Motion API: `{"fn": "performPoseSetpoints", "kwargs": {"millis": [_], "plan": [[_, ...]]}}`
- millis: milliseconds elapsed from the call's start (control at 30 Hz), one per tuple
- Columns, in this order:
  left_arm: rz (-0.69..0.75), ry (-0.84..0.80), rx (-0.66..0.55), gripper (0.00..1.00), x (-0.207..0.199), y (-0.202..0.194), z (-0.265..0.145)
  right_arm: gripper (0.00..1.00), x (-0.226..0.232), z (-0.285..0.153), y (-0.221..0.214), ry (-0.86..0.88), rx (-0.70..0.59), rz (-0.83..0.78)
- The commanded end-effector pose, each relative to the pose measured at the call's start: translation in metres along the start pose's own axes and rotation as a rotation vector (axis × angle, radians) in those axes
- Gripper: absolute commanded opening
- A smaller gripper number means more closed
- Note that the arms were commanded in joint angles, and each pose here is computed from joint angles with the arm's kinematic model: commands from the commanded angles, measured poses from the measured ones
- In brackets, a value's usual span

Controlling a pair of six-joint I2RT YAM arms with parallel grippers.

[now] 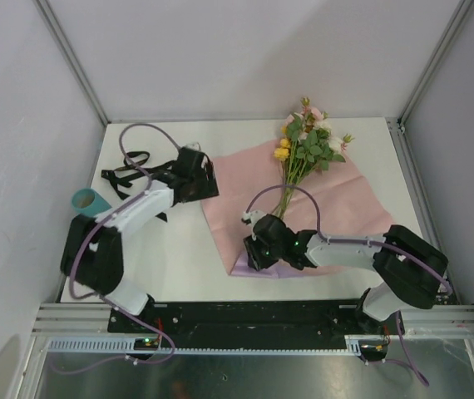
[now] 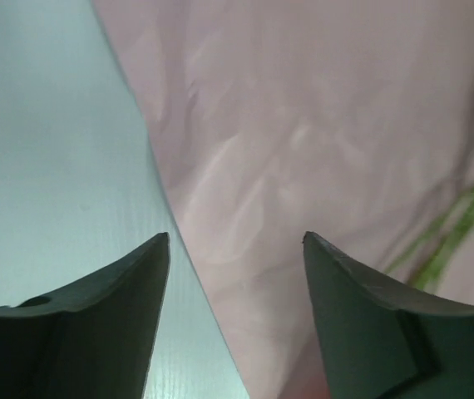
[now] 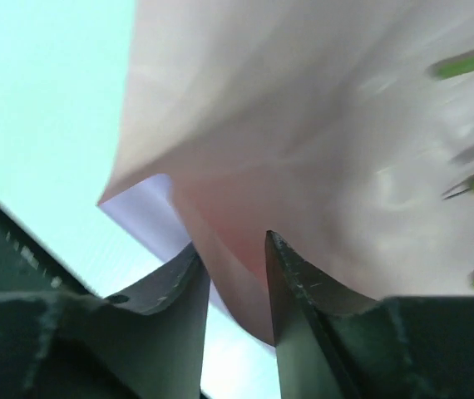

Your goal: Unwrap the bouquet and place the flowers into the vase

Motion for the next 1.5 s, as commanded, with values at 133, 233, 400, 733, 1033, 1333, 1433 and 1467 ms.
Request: {"fn": "performPoseSetpoints", "kwargs": {"millis": [133, 233, 400, 733, 1033, 1333, 1433, 1467], "plan": [[0.166, -0.096, -0.280, 0.86, 0.006, 0.044, -0.127, 0.51, 0.029, -0.042, -0.046, 0.016, 0.142, -0.060], [0.209, -0.097, -0.328, 0.95, 0.014, 0.033, -0.149, 0.52, 0.033, -0.044, -0.059, 0.005, 0.162, -0.045], [0.257, -0.070, -0.343, 0.99, 0.029, 0.004, -0.158, 0.50, 0.034, -0.046, -0.078, -0.027, 0.195, -0.019], [0.290, -0.043, -0.321, 1.00, 0.041, -0.025, -0.153, 0.64, 0.059, -0.087, -0.086, 0.087, 0.228, 0.051], [0.297, -0.110, -0.363, 0.99, 0.035, -0.025, -0.165, 0.51, 0.035, -0.095, 0.028, 0.043, -0.263, 0.247], [0.288, -0.072, -0.408, 1.00, 0.042, -0.025, -0.174, 0.44, -0.061, -0.090, 0.130, -0.093, -0.580, 0.538], [0.293, -0.081, -0.401, 1.00, 0.041, -0.026, -0.173, 0.42, -0.087, -0.084, 0.151, -0.096, -0.614, 0.611], [0.294, -0.082, -0.399, 1.00, 0.041, -0.026, -0.172, 0.41, -0.095, -0.082, 0.156, -0.098, -0.619, 0.628]]}}
Point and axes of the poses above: each gripper's point midway between its finger pads, its own z axis out along the fingers, its own x axis along the line the jaws close on, y = z × x, the point moved 6 cm from there along -z, back along the fingers, and after that the axes turned 15 degrees about z, right-handed, at the moved point
